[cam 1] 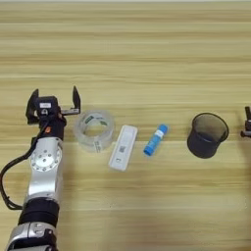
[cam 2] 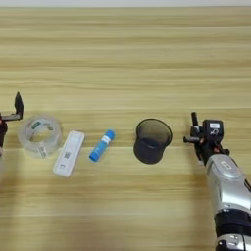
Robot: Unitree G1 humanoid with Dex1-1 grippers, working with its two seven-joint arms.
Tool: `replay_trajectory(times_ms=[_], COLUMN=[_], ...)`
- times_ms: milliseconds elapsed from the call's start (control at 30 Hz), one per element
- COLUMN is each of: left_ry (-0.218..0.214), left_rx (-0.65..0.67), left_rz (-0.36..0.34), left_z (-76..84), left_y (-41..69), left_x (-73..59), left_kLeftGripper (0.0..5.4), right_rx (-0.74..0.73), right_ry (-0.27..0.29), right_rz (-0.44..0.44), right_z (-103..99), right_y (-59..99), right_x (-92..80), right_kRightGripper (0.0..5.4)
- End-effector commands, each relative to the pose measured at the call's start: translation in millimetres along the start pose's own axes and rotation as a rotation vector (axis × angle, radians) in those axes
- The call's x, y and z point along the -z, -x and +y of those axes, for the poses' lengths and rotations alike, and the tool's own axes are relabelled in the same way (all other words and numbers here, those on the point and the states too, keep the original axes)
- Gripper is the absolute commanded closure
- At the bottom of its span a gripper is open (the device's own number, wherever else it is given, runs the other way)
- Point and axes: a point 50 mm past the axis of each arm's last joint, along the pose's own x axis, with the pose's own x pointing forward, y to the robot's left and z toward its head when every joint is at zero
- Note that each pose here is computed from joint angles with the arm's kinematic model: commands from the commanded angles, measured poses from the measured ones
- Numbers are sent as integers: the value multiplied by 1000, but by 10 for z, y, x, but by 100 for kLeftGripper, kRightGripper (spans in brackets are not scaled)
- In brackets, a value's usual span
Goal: Move the objects on the table
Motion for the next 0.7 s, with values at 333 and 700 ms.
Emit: replay_trajectory(times_ms=[333,700], left_ry=[-9,-8], left_rx=[-2,-4], left_rz=[19,20], left_z=[-7,-27], left_y=[-7,-14], left_x=[21,25], left_kLeftGripper=[0,0], right_rx=[-16,-115], right_ry=[-13,-69], right_rz=[-142,-308], right_z=[129,440], right_y=[12,3], right_x=[-314,-698], right_kRightGripper=[465,465])
